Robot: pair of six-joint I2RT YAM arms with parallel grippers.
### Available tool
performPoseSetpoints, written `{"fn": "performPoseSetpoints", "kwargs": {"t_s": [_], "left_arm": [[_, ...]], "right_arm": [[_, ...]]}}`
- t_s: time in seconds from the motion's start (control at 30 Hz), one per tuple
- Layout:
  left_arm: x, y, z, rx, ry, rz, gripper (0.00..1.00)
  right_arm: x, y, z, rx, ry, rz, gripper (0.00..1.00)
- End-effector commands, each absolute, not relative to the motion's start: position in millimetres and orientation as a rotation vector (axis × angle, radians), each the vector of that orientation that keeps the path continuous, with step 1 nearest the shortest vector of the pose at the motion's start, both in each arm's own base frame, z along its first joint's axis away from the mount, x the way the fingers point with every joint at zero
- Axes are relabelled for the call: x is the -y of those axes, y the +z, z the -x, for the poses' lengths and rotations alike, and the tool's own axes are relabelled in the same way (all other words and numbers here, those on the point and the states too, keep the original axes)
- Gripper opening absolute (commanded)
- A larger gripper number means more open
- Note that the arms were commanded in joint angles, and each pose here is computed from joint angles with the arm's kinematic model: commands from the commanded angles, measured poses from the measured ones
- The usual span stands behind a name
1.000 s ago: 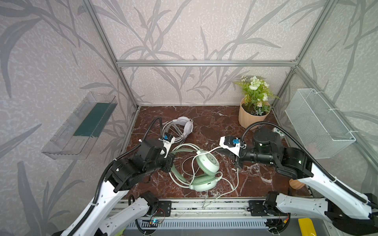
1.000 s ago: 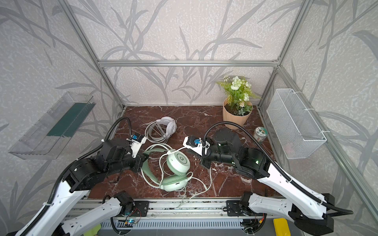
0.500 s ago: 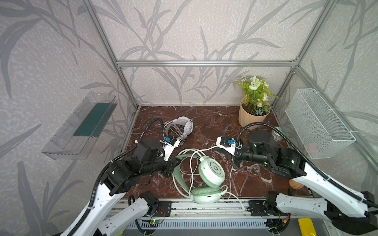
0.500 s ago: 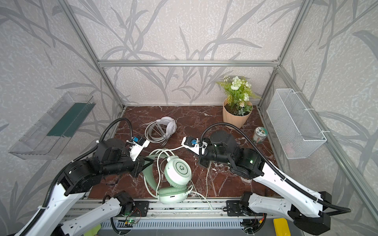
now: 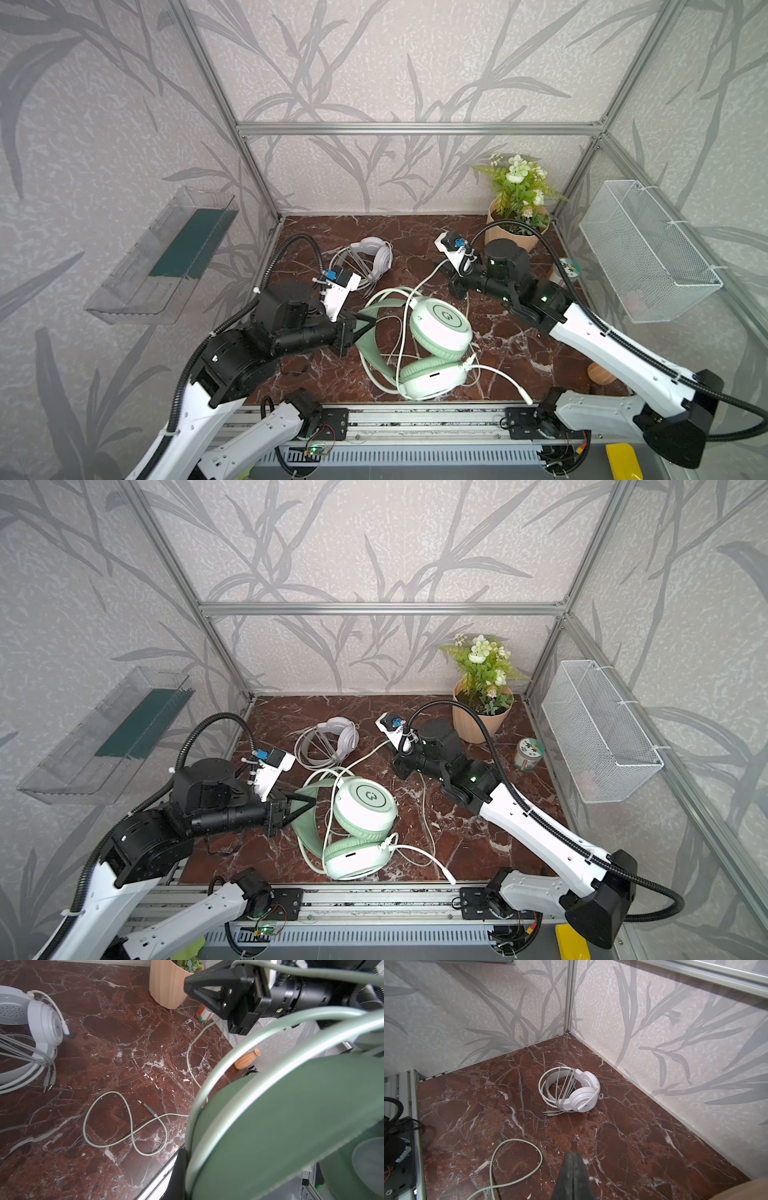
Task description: Wrap the headphones
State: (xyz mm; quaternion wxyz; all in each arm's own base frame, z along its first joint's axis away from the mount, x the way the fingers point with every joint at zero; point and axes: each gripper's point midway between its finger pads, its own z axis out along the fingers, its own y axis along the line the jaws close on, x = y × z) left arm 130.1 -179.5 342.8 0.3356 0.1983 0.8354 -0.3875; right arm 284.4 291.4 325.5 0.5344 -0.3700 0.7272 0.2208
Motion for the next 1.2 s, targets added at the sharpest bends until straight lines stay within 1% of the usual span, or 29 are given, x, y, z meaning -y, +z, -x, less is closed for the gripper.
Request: {"fn": "performPoseSetpoints", "kwargs": {"t_s": [0.0, 0.2, 0.33, 0.43, 0.57, 0.67, 0.8, 0.87, 1.07, 1.17], "left_arm": [[189, 424, -113, -1.885, -1.247, -0.519, 0.00], [191, 448, -127, -1.834, -1.299, -0.396, 0.00], [190, 456, -135, -1.821, -1.306, -0.331, 0.00], [181, 458, -145, -1.818, -1.272, -0.226, 0.00], [172, 458, -154, -1.823, -1.246, -0.120, 0.00], [171, 453, -160, -1.866, -1.222, -0.071, 0.00], [166, 446, -167, -1.932, -1.165, -0.015, 0.00], [158, 443, -171, -1.949, -1.097, 0.014, 0.00], [142, 434, -185, -1.997, -0.946, 0.086, 0.00], [140, 431, -192, -2.016, -0.904, 0.107, 0.00]], "right_arm": [[-295, 305, -294, -1.793, 0.605, 0.788, 0.00], [-312, 279, -287, -1.824, 0.773, 0.756, 0.00], [-316, 271, -278, -1.808, 0.862, 0.755, 0.14], [-314, 263, -274, -1.819, 0.885, 0.728, 0.25], [-315, 246, -274, -1.824, 0.944, 0.669, 0.43], [-320, 231, -274, -1.852, 0.971, 0.669, 0.49], [-319, 217, -275, -1.855, 0.964, 0.654, 0.54], [-316, 207, -274, -1.873, 0.959, 0.650, 0.56], [-304, 173, -264, -1.955, 0.940, 0.617, 0.57], [-299, 162, -254, -1.988, 0.943, 0.615, 0.60]]}}
